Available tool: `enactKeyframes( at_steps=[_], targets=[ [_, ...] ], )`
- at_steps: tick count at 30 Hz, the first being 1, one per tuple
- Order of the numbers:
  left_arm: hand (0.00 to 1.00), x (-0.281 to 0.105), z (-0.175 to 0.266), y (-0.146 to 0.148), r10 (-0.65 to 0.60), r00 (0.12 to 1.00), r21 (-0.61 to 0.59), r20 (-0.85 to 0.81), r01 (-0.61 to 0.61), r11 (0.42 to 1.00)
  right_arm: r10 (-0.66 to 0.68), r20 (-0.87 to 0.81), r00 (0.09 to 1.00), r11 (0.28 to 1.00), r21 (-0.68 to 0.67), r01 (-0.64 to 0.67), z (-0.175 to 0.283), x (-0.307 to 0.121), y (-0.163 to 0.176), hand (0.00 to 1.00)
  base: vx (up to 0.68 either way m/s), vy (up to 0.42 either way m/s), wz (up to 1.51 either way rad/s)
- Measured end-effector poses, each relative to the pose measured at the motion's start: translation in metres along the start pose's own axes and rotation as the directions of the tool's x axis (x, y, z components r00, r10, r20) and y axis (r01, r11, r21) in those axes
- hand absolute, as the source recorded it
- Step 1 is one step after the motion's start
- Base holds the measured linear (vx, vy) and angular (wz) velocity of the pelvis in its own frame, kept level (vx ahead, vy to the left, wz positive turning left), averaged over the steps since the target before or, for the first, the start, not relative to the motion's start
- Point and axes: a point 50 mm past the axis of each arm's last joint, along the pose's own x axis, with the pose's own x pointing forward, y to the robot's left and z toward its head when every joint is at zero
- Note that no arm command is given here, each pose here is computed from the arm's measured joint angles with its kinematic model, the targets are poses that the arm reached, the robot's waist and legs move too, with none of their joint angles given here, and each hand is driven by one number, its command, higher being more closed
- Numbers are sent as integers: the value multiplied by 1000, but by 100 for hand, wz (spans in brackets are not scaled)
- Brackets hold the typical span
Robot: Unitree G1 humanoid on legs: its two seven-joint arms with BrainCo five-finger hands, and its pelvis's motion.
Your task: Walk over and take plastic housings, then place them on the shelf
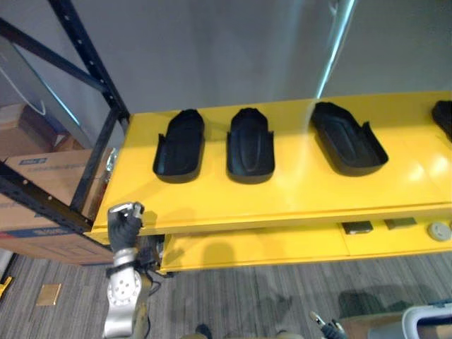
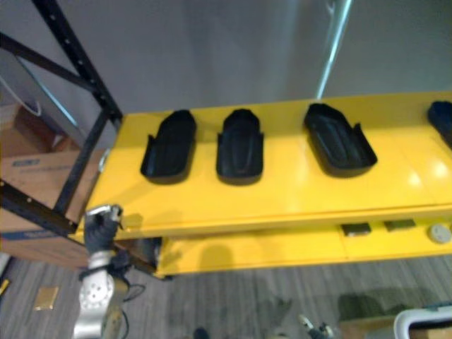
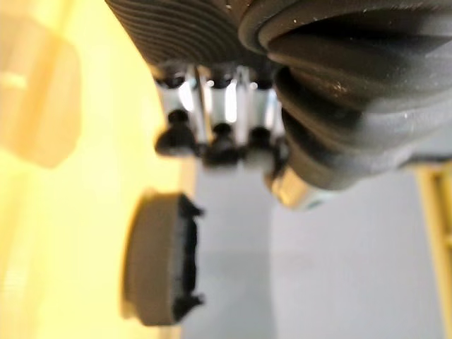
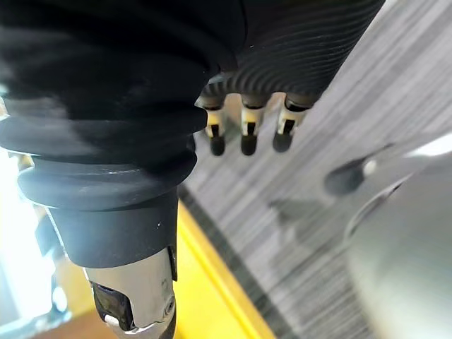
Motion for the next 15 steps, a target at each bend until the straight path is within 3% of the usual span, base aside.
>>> enactKeyframes(
  at_steps=[6, 9, 11, 15],
  targets=[
    [0, -41, -68, 31, 297, 924, 214, -241, -248, 945, 51, -45, 998, 998, -43, -53, -4, 1, 15, 0, -95, -35, 10],
    [0, -80, -104, 52, 423, 817, 365, -391, -284, 887, 26, -103, 994, 999, -18, -28, -16, -1, 11, 0, -65, -22, 35],
    [0, -125, -128, 76, 526, 678, 483, -513, -279, 830, 13, -139, 990, 1000, -3, -13, -22, -2, 11, 0, -17, -4, 7],
    [0, -163, -141, 95, 592, 527, 556, -609, -248, 793, -6, -183, 983, 997, 71, 20, -32, -5, 9, 0, 0, 3, 3]
  ],
)
